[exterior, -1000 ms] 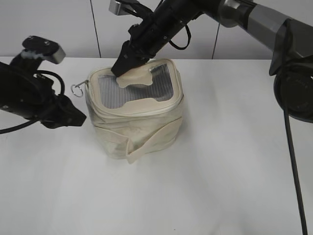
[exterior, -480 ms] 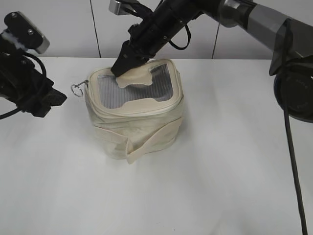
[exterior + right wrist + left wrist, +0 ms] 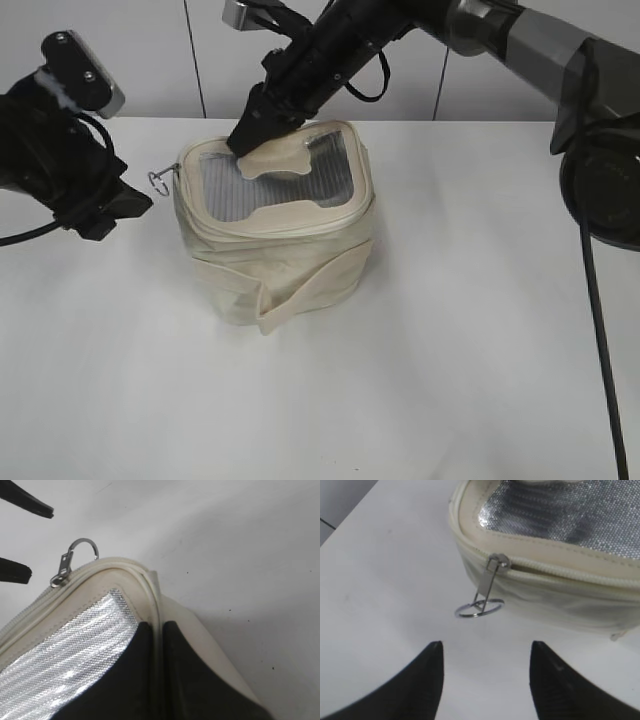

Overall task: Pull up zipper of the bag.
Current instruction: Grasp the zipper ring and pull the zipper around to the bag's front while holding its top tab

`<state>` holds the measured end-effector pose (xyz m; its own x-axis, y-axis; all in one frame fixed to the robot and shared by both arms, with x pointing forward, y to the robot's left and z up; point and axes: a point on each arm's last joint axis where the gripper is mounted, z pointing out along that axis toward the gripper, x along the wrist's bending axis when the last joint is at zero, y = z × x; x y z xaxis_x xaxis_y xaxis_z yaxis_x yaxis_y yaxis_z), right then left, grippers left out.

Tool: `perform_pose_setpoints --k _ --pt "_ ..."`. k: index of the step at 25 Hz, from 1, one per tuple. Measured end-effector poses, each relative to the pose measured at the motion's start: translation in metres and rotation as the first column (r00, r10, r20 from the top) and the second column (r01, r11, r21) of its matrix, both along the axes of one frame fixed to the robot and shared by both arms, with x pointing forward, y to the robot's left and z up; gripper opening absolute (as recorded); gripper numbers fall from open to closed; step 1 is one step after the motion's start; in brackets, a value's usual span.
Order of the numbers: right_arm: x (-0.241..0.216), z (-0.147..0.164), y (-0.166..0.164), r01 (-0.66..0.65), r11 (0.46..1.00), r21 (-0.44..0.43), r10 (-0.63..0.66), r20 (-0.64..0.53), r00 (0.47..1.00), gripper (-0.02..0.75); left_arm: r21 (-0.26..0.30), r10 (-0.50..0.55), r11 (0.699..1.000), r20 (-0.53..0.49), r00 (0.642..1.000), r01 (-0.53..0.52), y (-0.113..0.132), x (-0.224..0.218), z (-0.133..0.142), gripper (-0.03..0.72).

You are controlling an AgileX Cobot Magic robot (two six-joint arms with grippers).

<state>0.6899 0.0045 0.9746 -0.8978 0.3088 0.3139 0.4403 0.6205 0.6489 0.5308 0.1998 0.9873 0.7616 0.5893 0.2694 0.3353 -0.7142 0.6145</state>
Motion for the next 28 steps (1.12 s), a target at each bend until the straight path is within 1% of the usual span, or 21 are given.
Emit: perform_pose_setpoints --k 3,9,18,24,26,28 --pt "0.0 0.0 0.0 0.001 1.0 0.0 -0.001 -0.001 1.0 0.045 0.007 -0.014 1.0 0.003 1.0 0.014 -0.002 0.005 -0.001 0.439" --pt "0.0 0.0 0.0 0.0 1.0 0.002 0.0 -0.001 1.0 0.045 0.04 -0.066 0.997 -0.002 0.998 0.066 -0.005 0.014 -0.007 0.448" --pt "0.0 0.0 0.0 0.001 1.0 0.002 -0.001 -0.002 1.0 0.045 0.047 -0.088 0.995 0.028 0.996 0.087 -0.01 0.022 -0.002 0.449" --pt "0.0 0.0 0.0 0.0 1.0 0.002 0.0 -0.001 1.0 0.045 0.062 -0.111 0.992 -0.016 0.994 0.112 -0.018 0.026 -0.019 0.449" --pt "0.0 0.0 0.0 0.0 1.0 0.002 0.0 -0.001 1.0 0.045 0.065 -0.107 0.992 -0.019 0.994 0.108 -0.018 0.027 -0.023 0.442" --pt "0.0 0.0 0.0 0.0 1.0 0.002 0.0 -0.001 1.0 0.045 0.062 -0.088 0.994 -0.006 0.996 0.089 -0.018 0.029 -0.023 0.412"
